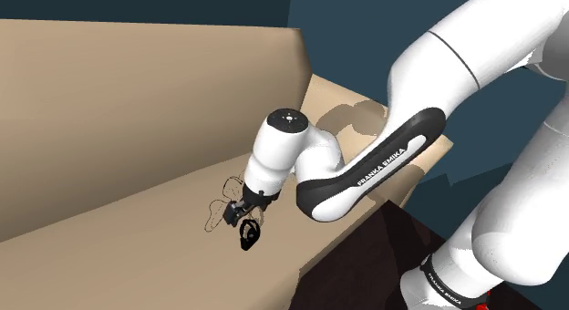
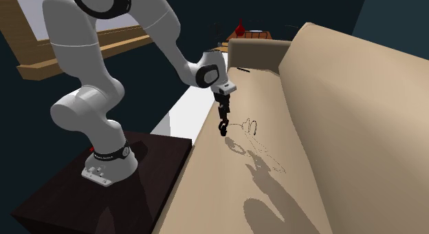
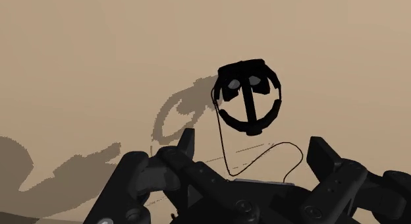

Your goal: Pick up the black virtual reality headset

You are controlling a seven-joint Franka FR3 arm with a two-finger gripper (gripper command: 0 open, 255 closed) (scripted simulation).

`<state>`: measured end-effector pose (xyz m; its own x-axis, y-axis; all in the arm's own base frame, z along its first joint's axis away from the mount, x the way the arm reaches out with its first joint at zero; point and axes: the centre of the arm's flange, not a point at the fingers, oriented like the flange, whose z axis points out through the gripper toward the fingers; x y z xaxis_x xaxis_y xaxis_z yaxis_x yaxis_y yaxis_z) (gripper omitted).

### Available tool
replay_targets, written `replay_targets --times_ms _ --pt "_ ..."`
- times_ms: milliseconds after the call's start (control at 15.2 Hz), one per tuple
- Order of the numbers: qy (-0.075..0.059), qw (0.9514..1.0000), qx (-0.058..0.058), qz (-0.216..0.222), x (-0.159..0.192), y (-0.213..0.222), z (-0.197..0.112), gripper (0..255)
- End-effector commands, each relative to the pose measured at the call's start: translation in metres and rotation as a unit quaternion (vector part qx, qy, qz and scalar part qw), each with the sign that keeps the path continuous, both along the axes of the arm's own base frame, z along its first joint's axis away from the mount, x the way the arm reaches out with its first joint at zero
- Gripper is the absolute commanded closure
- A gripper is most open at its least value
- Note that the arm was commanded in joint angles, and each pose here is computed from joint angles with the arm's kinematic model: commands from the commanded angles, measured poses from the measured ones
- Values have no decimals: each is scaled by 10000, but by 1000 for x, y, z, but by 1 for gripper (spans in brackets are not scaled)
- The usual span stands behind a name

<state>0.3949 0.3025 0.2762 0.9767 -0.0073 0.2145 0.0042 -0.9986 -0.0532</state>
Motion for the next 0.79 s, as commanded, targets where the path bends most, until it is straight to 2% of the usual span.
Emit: replay_targets --times_ms 0,198,330,396,726 --pt "-6 10000 2 2 0 0 -11 0" --pt "-6 10000 2 2 0 0 -29 0" --pt "-6 10000 2 2 0 0 -29 0" --pt "-6 10000 2 2 -1 0 -30 255" --pt "-6 10000 2 2 -1 1 -31 255"
